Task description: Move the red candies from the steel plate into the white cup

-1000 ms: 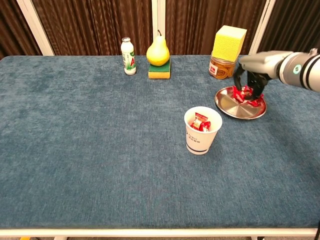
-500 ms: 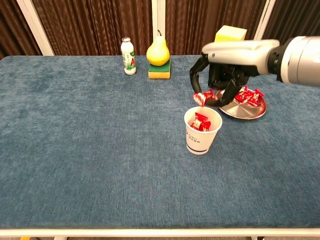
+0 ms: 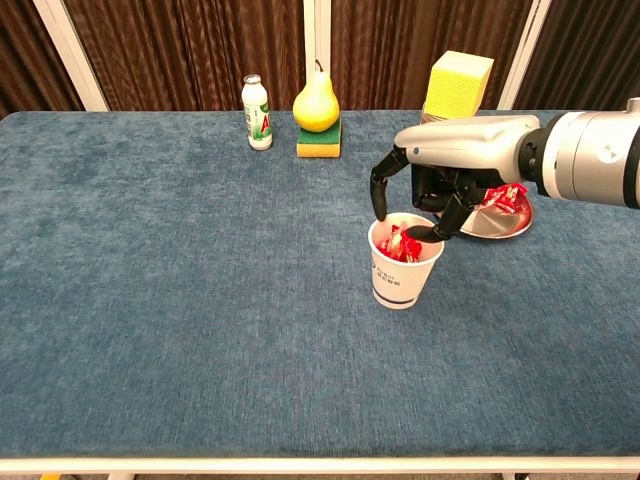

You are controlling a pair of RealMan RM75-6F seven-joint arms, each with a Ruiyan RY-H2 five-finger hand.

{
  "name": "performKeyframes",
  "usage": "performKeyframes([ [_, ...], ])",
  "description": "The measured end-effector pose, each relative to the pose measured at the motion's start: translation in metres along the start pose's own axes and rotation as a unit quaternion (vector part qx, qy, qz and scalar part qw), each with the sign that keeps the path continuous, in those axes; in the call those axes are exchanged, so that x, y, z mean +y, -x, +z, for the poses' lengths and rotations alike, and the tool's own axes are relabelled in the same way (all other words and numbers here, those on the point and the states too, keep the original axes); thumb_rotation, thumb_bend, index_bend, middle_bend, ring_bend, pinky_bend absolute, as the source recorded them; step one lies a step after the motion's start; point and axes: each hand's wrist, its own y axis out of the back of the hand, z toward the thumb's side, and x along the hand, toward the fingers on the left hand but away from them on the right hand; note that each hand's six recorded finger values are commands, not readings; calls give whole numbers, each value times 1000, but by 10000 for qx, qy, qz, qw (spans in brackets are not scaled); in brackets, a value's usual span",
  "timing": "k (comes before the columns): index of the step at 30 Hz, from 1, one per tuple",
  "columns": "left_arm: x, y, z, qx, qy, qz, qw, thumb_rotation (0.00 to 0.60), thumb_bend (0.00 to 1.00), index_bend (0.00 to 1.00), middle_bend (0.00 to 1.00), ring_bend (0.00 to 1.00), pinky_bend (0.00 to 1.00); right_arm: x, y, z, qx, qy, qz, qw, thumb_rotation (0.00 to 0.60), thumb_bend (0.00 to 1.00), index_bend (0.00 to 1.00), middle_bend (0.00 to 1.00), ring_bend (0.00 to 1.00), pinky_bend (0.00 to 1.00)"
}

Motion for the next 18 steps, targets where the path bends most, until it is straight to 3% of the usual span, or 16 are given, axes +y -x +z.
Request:
performKeyframes([
  [5,-1,0,0,5,-1,-20,10000,600,96,233,163,176,161,7,-3,-4,-41,67,-121,9999,600,328,320,948,972,1000],
  [9,-1,0,0,-15,-17,-22,10000,600,96,233,163,176,161,24,-8,-25,-341,127,-420,9985,600,327,317,948,972,1000],
  [13,0,0,0,-9,-3,7,10000,600,96,233,163,176,161,33,-11,-63,-926,125,-572,9940,600,327,323,948,972,1000],
  [18,0,2,-1,22,11,10,10000,600,96,233,163,176,161,31,-10,-120,-1821,-5,-504,9820,600,327,350,948,972,1000],
])
